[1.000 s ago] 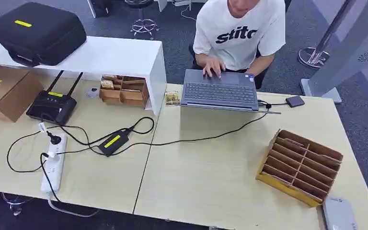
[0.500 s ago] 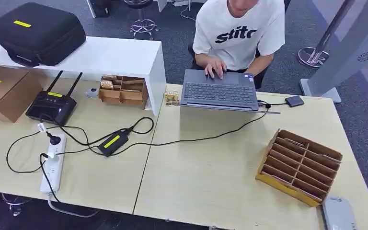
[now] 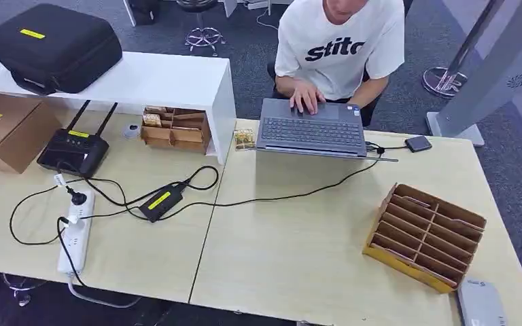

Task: Pass the card to the sensor for recognition and then transmit it.

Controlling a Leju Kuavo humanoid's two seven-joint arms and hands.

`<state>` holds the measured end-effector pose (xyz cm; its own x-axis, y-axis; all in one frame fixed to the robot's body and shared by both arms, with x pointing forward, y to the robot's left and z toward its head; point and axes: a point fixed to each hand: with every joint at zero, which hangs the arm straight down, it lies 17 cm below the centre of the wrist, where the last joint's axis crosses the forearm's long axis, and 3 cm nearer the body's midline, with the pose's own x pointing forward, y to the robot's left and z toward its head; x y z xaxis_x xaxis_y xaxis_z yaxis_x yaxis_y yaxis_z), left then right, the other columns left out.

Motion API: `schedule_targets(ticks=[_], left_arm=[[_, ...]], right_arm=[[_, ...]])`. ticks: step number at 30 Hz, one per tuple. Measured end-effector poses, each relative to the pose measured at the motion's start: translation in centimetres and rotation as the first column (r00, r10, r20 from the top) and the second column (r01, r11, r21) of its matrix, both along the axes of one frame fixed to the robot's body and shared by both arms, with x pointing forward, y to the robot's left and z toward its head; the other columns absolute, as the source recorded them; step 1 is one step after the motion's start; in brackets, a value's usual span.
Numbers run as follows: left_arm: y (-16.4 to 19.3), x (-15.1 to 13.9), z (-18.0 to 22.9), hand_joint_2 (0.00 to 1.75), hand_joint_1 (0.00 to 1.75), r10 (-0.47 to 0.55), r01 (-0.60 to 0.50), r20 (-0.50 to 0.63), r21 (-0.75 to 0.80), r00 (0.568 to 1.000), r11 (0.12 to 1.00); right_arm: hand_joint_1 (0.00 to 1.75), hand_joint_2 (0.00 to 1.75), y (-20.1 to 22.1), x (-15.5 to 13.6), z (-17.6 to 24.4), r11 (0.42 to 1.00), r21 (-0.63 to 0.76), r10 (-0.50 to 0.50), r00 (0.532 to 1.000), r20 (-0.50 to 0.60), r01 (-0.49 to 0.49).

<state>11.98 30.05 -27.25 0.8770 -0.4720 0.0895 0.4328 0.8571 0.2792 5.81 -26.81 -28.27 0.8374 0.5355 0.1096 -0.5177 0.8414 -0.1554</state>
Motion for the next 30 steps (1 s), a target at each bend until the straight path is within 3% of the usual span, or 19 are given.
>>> schedule_targets(ticks=[6, 9, 13, 21, 27, 30], left_arm=[[0.0, -0.3, -0.1, 1.75, 0.00, 0.025, -0.025, -0.004, -0.003, 1.000, 1.000], [-0.2, -0.3, -0.1, 1.75, 0.00, 0.023, -0.023, -0.006, -0.007, 1.000, 1.000], [-0.3, -0.3, -0.1, 1.75, 0.00, 0.024, -0.024, -0.008, -0.011, 1.000, 1.000], [-0.5, 0.3, 0.0, 1.75, 0.00, 0.026, -0.026, 0.000, -0.015, 1.000, 1.000], [-0.7, 0.8, 0.1, 1.75, 0.00, 0.026, -0.026, 0.003, -0.022, 1.000, 0.999], [-1.0, 1.0, 0.2, 1.75, 0.00, 0.022, -0.022, 0.005, -0.027, 1.000, 0.999]], right_arm=[[0.00, 0.00, 0.6, 2.5, 0.4, 0.956, 0.092, -0.282, 0.958, 0.043, 0.278], [0.00, 0.00, 0.5, 3.8, 0.6, 0.902, 0.140, -0.416, 0.908, 0.039, 0.408], [0.00, 0.00, -0.4, 5.4, 1.0, 0.796, 0.195, -0.588, 0.808, 0.027, 0.573], [0.00, 0.00, -3.8, 8.6, 1.9, 0.481, 0.307, -0.864, 0.504, 0.004, 0.821], [0.00, 0.00, -7.8, 10.4, 2.7, 0.200, 0.383, -0.975, 0.220, -0.007, 0.902], [0.00, 0.00, -10.6, 10.8, 3.2, 0.050, 0.418, -0.998, 0.056, -0.001, 0.907]])
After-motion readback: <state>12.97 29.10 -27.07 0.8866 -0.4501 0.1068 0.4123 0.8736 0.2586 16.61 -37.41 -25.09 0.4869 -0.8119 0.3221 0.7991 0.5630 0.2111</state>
